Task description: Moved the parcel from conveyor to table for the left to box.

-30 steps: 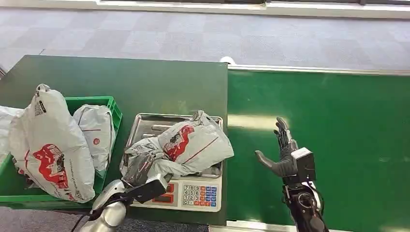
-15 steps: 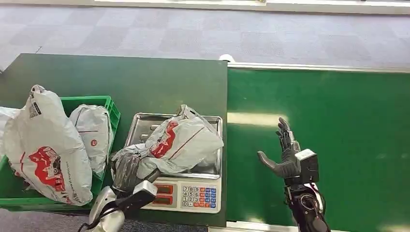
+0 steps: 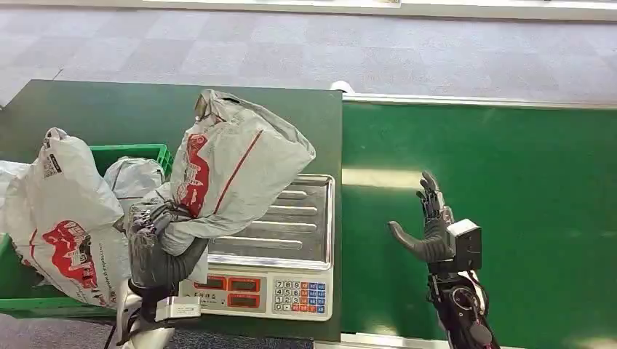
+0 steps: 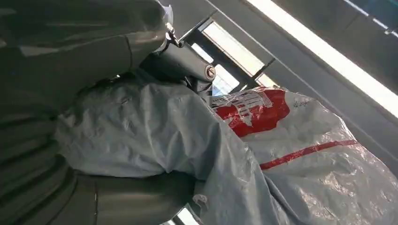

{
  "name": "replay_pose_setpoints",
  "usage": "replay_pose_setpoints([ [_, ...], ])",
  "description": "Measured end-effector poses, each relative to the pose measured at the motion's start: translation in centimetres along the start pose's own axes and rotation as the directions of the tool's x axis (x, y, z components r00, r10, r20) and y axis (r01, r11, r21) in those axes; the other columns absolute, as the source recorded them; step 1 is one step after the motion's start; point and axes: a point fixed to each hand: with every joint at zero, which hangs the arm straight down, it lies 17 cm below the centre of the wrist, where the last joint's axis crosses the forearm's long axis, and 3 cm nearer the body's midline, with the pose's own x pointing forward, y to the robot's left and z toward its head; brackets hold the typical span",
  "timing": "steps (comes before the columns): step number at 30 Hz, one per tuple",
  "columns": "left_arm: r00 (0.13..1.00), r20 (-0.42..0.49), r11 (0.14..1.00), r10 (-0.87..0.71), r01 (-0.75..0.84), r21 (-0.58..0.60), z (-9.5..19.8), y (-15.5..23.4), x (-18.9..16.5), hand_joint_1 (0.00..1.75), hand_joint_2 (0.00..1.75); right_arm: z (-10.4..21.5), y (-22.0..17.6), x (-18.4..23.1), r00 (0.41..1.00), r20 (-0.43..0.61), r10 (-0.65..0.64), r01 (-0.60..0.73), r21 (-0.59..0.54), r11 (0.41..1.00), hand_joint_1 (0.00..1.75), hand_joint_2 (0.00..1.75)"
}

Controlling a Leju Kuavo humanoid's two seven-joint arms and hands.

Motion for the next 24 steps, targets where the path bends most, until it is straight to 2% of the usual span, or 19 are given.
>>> replay_pose_setpoints([
  [4, 0.987, 0.118, 0.993, -0.107, 0.101, 0.061, -2.2, 2.9, 2.8, 1.75, 1.75, 0.4, -0.1, -0.2, 1.000, -0.002, -0.002, 0.002, -0.001, 1.000, 0.00, 1.75],
  [10, 0.923, 0.238, 0.938, -0.303, 0.246, 0.243, -6.0, 9.4, 6.7, 1.75, 1.75, 0.5, -0.8, -0.4, 1.000, 0.004, -0.003, 0.003, -0.003, 1.000, 0.00, 1.75],
  [14, 0.845, 0.245, 0.853, -0.475, 0.374, 0.365, -7.6, 14.1, 7.9, 1.75, 1.75, 1.2, -1.4, -0.9, 1.000, -0.007, 0.004, -0.004, -0.025, 1.000, 0.00, 1.75],
  [17, 0.794, 0.204, 0.784, -0.573, 0.458, 0.419, -8.1, 16.8, 7.4, 1.75, 1.75, 2.9, -1.5, -1.6, 0.999, -0.029, 0.013, -0.015, -0.053, 0.998, 0.00, 1.75],
  [24, 0.746, 0.140, 0.711, -0.650, 0.533, 0.458, -8.2, 19.6, 6.4, 1.75, 1.75, 4.6, -1.2, -1.6, 0.999, -0.038, 0.012, -0.015, -0.059, 0.998, 0.00, 1.75],
])
